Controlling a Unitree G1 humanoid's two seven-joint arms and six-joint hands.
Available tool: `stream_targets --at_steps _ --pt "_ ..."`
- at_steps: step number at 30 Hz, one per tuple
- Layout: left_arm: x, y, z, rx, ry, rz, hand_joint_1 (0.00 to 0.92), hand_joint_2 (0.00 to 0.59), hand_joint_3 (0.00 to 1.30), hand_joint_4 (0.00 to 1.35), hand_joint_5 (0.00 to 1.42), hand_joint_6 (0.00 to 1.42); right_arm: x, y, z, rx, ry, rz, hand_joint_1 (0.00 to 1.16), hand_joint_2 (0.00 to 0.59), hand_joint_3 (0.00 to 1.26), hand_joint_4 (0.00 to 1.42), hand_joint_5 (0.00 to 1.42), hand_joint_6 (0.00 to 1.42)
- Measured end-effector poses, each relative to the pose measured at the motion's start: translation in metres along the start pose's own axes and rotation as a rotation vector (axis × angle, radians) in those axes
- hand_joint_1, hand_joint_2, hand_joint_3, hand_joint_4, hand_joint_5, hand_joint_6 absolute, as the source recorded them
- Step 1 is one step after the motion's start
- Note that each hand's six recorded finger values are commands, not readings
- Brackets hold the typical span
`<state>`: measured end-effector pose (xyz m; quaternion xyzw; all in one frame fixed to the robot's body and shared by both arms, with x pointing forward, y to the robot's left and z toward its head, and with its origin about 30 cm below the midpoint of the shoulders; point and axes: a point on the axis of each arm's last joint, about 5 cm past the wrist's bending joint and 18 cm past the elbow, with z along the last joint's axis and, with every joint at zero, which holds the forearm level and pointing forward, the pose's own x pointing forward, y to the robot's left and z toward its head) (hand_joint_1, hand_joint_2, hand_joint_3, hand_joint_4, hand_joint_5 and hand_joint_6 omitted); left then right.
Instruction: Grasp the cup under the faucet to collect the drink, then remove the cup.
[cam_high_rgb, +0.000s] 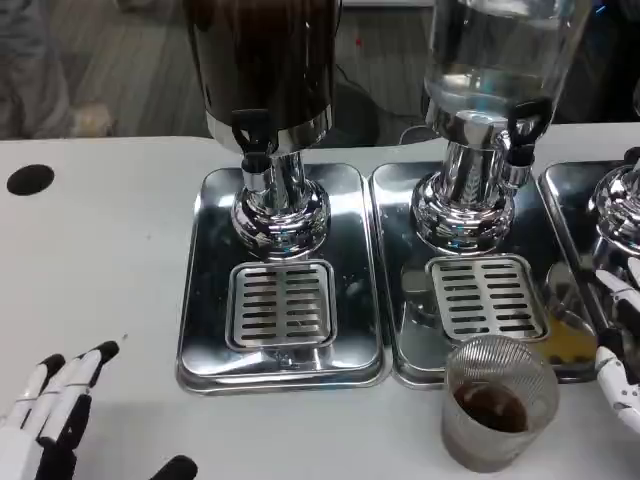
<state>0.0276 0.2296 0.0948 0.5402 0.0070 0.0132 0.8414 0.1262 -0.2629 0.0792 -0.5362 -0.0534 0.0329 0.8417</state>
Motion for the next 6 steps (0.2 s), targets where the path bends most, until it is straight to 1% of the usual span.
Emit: stream_targets --at_steps 6 --pt "-0.0007 -0.0001 0.0009 -0.003 -0.004 -0.001 0.0 0.137 0.1 0.0 0.05 0.26 -0.0007 -0.0006 0.0015 0.006 -0.01 -0.005 0.15 0.586 0.16 0.0 0.0 0.0"
